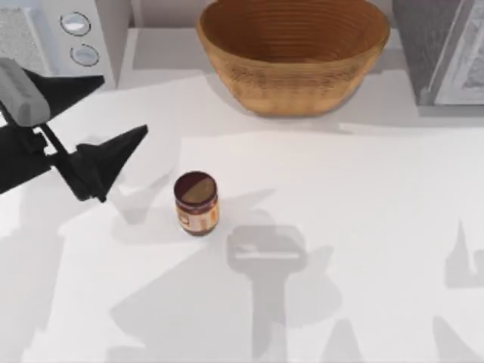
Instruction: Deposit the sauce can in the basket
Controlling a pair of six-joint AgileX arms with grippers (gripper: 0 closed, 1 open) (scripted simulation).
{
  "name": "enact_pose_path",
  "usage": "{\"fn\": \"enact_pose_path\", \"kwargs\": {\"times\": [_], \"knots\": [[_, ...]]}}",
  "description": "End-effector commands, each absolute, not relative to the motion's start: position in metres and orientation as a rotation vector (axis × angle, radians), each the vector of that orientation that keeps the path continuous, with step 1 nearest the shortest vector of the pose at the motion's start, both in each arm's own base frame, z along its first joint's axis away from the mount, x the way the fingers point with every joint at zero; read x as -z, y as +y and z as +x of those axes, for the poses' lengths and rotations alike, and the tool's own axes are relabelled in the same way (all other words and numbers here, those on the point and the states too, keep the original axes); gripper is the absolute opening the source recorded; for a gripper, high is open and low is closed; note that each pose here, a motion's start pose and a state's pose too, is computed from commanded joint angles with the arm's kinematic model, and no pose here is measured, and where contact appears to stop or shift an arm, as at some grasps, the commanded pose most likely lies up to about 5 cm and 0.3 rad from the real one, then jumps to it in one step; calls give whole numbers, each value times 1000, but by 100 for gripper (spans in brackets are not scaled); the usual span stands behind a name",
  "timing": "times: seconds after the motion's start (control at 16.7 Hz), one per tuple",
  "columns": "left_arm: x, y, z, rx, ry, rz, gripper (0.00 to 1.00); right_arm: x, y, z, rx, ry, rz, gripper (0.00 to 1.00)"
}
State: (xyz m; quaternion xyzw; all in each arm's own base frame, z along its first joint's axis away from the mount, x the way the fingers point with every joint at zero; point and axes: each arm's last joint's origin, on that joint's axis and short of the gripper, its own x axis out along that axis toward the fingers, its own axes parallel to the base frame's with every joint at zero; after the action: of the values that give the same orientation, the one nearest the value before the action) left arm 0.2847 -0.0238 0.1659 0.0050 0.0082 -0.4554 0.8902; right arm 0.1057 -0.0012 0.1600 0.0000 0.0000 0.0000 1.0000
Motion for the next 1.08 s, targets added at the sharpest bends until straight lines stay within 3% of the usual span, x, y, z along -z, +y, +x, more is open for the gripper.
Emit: {"fn": "enact_pose_path", "kwargs": {"times": [0.3,0.6,0.78,1.08], "knots": [[-91,-26,325,1213,10,7,100,-160,-1,106,0,0,0,100],[-25,-27,332,1397,2,1,100,-160,-1,106,0,0,0,100],[-7,-27,331,1445,0,-1,100,-160,-1,106,0,0,0,100],[-5,-27,330,1449,0,-1,100,-160,-1,106,0,0,0,100]]}}
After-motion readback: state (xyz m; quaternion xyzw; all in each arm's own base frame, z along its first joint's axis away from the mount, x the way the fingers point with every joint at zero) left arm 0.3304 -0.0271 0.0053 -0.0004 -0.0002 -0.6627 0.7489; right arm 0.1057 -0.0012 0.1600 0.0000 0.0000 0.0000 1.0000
